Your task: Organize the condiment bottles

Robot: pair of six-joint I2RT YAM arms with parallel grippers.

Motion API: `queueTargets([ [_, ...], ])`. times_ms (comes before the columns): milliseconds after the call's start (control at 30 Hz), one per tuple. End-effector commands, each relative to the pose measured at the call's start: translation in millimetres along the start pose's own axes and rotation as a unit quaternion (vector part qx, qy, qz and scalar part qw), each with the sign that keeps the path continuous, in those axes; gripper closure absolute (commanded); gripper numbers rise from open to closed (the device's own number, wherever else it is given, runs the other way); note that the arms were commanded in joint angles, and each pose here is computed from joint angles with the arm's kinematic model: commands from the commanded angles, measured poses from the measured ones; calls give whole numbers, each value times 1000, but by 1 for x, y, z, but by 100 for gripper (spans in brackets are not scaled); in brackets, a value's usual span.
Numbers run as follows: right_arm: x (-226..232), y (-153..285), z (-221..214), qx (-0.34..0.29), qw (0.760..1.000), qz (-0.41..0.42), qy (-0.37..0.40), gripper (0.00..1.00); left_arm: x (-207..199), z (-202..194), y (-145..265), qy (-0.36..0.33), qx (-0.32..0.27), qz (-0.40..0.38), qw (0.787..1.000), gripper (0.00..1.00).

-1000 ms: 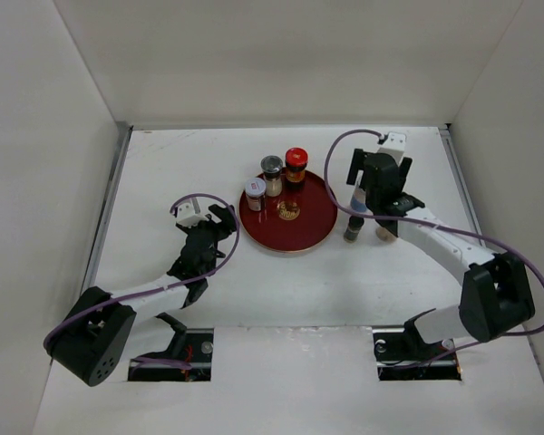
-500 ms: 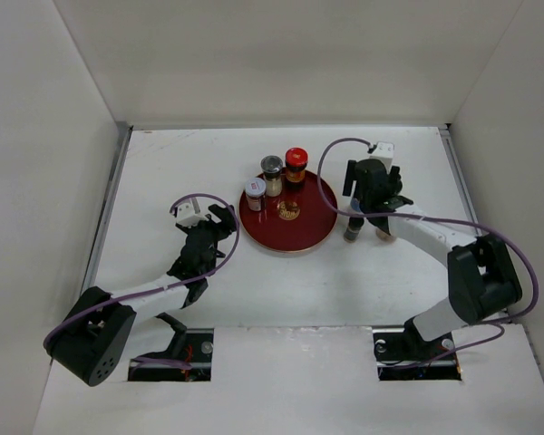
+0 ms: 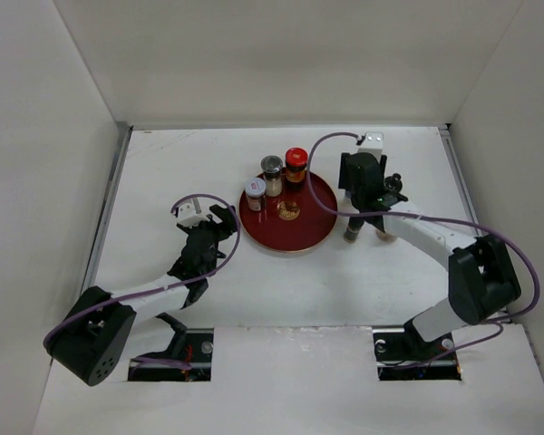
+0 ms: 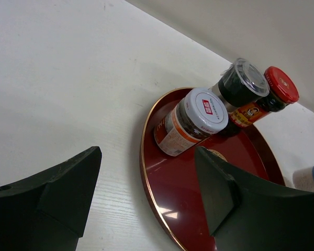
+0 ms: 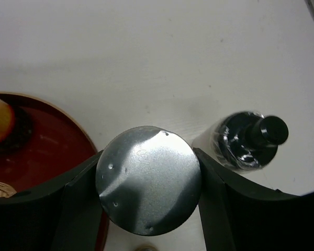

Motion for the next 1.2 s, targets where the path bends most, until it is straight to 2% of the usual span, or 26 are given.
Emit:
queueTargets([
  [0, 24, 17, 91, -137, 988, 31, -57, 44, -15, 10, -4, 23, -18, -24, 999, 30],
  [267, 94, 1, 93, -128, 984, 114, -49, 44, -14, 12, -3, 24, -21, -24, 999, 30],
  [667, 183, 58, 76, -126, 966, 224, -19, 43, -10, 15, -2, 27, -28, -18, 999, 31],
  [1000, 235, 94, 48, -112, 950, 290, 6, 43, 30, 46, 11, 103, -119, 49, 986, 32],
  [1167, 243, 101, 46, -113, 947, 302, 8, 41, 33, 47, 12, 109, -120, 52, 985, 31],
])
Point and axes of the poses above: each gripper's point midway between its finger pads, its own y axis back along the fingers, its own x axis along the line the jaws close on, z = x × y, the point moved 6 cm from there along y, back along the fingers, and after that the axes turned 9 degrees about y, right-handed, at the moved point
